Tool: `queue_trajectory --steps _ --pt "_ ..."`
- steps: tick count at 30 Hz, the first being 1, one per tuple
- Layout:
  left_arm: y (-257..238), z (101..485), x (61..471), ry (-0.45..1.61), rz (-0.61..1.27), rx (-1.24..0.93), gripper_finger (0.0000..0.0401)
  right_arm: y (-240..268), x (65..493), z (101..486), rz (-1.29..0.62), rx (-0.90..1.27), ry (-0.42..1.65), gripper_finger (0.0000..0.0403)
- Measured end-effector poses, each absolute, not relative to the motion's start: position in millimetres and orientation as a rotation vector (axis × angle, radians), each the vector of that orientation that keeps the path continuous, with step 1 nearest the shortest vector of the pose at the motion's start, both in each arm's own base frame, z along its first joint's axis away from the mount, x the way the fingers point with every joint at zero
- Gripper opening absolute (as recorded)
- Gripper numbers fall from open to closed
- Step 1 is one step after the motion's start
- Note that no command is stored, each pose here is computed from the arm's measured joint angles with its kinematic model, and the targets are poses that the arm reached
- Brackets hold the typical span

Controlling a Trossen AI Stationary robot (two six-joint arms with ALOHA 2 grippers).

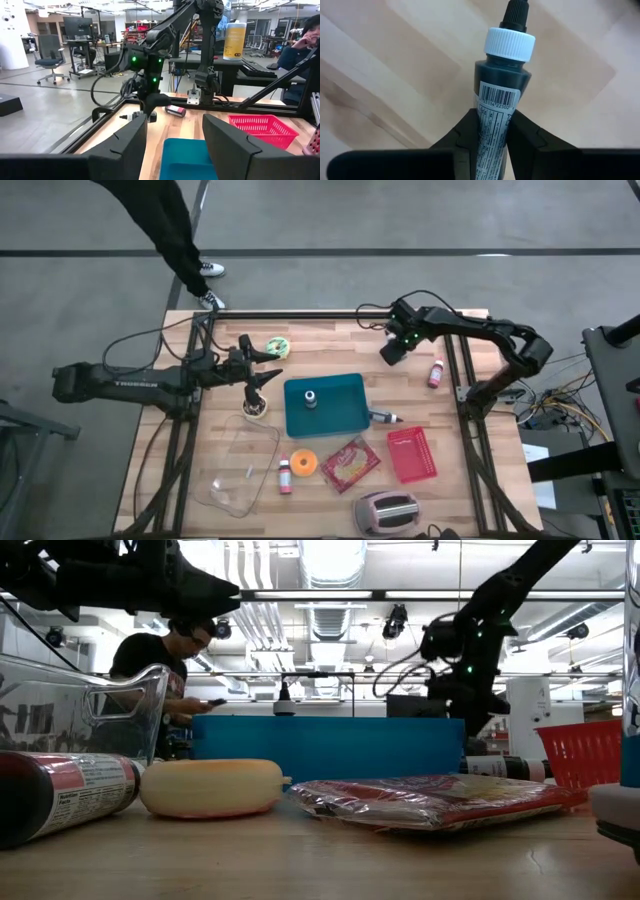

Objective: Pick & Place Food Item
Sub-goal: Put the top black food coloring bottle into the blue bin

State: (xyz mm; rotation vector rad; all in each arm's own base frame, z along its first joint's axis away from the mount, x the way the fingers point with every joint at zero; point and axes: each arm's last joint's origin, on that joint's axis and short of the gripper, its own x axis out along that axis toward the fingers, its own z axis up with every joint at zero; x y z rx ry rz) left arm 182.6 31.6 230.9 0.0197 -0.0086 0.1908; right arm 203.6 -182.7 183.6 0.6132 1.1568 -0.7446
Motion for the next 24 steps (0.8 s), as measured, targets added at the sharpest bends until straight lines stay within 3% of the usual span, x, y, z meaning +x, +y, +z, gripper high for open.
queue_trajectory --steps 12,24 --pt "30 238 183 -0.078 0.151 0.055 0.0197 -160 212 246 -0.652 0.374 0.812 0.0063" --pt "30 246 196 -0.228 0.059 0.040 0.0197 -104 233 298 -0.481 0.087 0.502 0.0063"
